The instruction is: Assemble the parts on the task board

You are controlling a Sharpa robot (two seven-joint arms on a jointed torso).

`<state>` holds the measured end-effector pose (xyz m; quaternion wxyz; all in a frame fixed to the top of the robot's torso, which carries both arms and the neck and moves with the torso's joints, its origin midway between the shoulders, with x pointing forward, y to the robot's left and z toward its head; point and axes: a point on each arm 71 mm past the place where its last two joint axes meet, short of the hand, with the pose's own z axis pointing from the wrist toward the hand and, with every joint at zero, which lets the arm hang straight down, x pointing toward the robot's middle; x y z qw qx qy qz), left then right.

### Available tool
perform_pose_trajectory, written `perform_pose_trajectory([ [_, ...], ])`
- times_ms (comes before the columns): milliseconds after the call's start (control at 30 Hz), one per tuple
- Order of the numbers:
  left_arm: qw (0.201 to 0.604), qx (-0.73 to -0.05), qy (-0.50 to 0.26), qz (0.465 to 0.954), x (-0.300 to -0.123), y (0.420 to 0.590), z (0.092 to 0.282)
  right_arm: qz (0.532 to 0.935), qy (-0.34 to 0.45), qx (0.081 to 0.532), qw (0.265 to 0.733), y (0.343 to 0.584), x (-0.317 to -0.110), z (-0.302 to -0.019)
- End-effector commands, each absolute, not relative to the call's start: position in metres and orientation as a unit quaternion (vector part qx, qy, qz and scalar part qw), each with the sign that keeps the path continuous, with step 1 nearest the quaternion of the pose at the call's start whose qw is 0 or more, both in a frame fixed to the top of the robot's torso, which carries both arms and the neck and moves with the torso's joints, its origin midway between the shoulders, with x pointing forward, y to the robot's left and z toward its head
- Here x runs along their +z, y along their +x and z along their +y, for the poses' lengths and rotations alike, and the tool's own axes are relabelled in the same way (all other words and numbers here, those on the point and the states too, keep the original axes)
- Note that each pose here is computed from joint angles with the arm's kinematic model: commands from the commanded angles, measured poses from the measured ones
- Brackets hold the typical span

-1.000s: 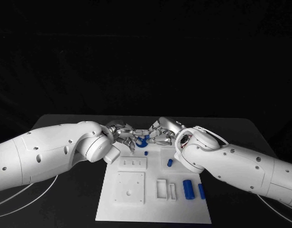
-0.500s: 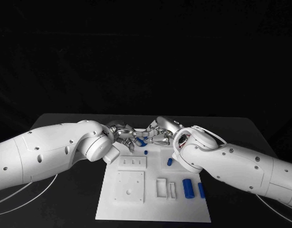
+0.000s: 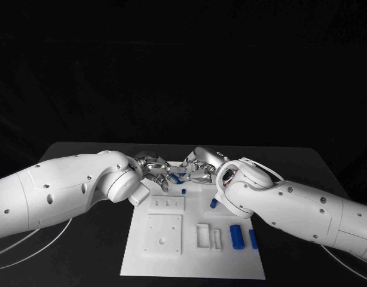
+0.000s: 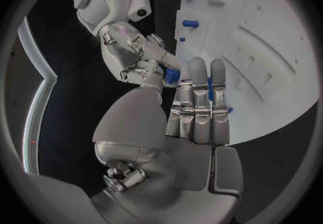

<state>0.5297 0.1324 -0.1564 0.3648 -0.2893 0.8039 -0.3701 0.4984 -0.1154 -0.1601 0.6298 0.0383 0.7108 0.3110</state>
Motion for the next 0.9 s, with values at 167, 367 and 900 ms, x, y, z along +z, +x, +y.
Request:
perform_pose_trajectory([
  [167, 0.356, -0.375, -0.282, 0.808, -0.1557, 0.5285, 0.1272, 0.716, 0.026, 0.310, 0.624, 0.4961, -0.1610, -0.1108],
  [367, 0.355, -0.372, -0.284, 0.809, -0.1562, 0.5286, 0.1272, 0.717, 0.025, 0.311, 0.624, 0.4953, -0.1609, -0.1099],
  [900, 0.369, -0.370, -0.302, 0.797, -0.1551, 0.5305, 0.1332, 0.721, 0.024, 0.306, 0.621, 0.4963, -0.1645, -0.1130],
])
